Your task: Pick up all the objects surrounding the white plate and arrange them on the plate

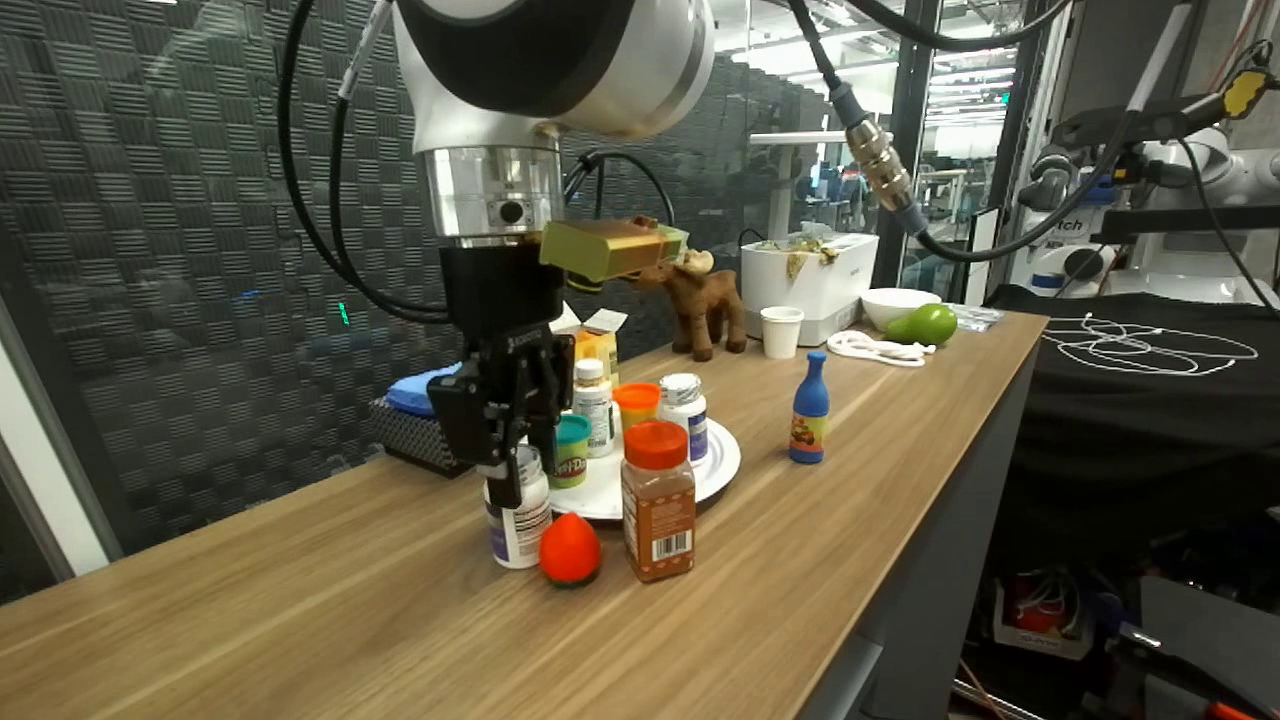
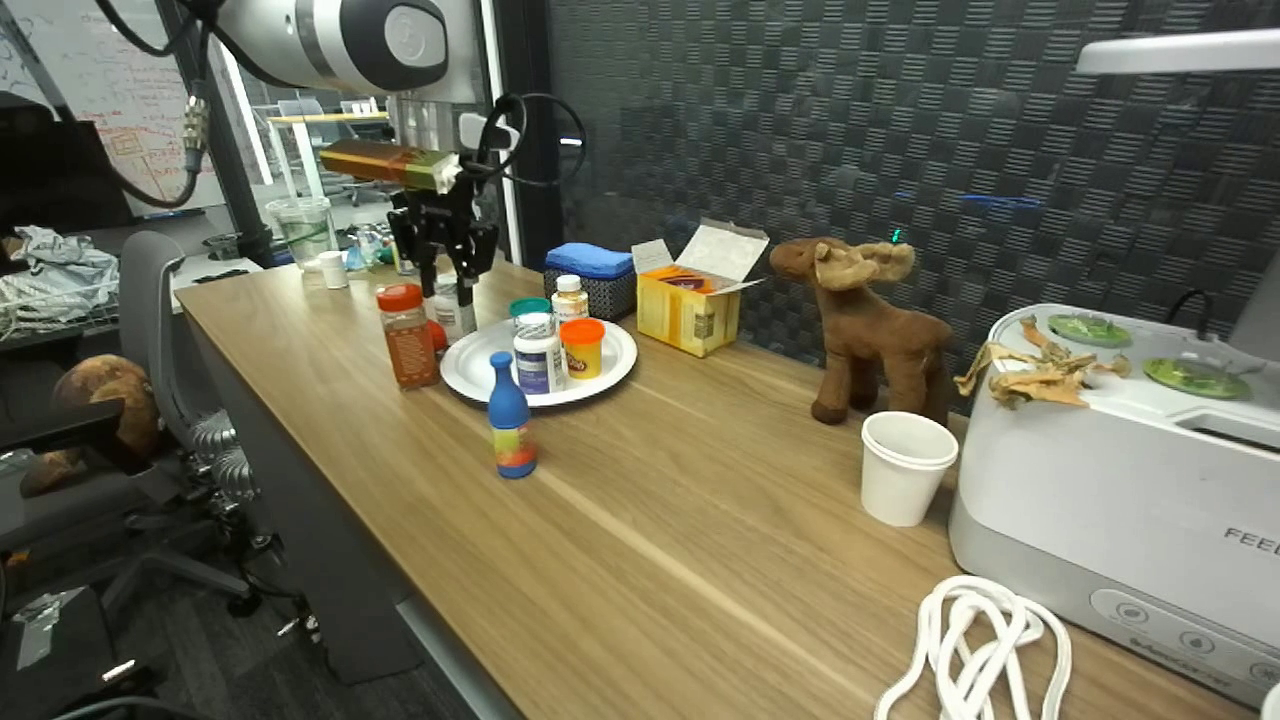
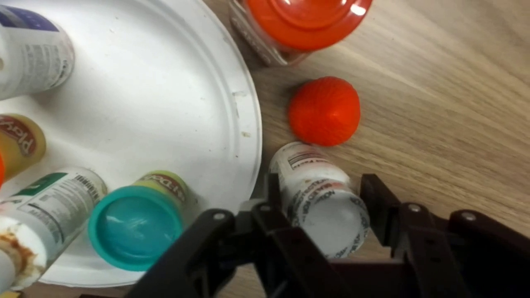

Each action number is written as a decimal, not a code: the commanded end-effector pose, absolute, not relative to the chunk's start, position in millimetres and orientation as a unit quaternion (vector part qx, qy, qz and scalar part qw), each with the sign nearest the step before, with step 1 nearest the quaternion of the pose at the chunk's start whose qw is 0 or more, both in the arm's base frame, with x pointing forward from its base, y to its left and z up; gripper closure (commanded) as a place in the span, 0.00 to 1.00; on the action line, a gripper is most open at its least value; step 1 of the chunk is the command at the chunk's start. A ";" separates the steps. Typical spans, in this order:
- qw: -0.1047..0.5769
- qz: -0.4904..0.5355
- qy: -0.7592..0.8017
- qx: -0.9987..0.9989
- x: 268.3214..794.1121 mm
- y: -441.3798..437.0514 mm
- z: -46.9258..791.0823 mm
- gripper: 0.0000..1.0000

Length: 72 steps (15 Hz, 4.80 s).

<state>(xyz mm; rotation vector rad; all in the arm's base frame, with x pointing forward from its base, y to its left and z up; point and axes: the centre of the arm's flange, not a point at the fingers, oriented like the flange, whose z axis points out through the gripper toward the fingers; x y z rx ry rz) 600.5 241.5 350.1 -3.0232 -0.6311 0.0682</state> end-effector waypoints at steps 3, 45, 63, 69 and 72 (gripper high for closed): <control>0.039 0.007 -0.210 -0.977 597.7 243.6 359.6 0.75; 0.021 0.021 -0.089 -0.996 580.8 123.3 383.2 0.75; 0.004 0.013 -0.135 -0.991 606.9 166.7 361.3 0.75; 0.012 0.026 -0.143 -0.989 608.9 172.1 355.1 0.75; 0.013 0.036 -0.149 -0.988 606.0 173.0 355.0 0.23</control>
